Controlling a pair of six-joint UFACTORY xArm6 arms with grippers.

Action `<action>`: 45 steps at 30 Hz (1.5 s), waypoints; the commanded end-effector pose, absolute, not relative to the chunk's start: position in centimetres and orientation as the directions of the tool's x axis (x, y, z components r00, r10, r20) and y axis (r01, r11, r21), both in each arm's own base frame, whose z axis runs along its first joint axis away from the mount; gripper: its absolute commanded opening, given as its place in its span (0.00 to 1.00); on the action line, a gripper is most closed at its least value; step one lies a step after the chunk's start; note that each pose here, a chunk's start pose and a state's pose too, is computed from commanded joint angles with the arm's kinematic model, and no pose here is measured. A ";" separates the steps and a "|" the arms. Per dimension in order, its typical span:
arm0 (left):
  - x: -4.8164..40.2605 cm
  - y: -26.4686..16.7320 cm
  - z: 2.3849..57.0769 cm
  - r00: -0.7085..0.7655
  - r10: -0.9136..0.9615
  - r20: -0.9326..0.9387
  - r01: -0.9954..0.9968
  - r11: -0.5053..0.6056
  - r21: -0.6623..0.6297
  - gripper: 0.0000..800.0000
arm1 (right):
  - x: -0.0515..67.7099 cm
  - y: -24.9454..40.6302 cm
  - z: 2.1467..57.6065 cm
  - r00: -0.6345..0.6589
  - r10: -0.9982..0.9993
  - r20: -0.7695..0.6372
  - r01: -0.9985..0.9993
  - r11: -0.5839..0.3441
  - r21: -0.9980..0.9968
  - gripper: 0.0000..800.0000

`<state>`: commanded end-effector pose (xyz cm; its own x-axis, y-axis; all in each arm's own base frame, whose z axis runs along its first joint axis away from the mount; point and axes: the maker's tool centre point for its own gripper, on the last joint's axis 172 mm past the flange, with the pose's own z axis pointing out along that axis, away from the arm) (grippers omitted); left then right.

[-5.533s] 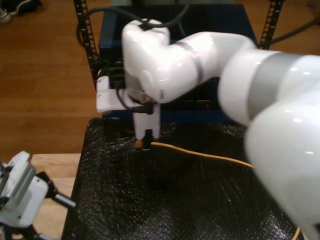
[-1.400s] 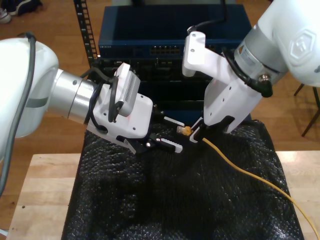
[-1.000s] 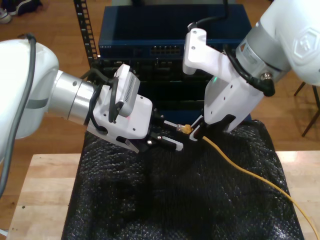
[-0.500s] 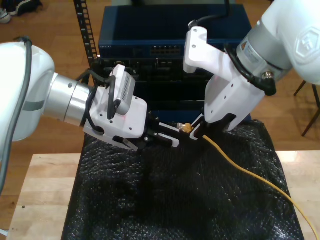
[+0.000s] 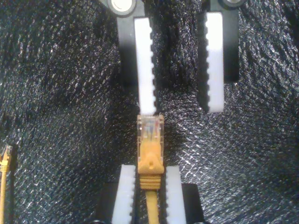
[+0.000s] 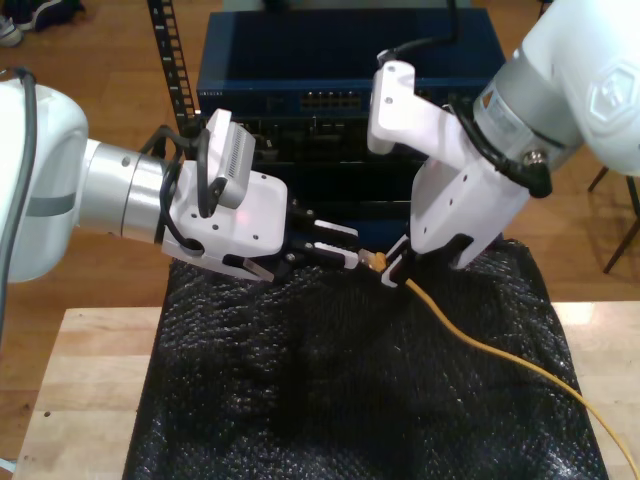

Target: Grab the cable and plug it in

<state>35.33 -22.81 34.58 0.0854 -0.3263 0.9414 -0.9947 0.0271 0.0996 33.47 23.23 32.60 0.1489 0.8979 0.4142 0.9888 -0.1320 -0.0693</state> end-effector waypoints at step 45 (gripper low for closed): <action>34.2 -23.3 35.0 0.083 -0.310 0.947 -0.991 0.073 0.111 0.99 | 33.8 23.8 33.3 0.140 0.895 0.424 0.990 -0.127 -0.060 0.01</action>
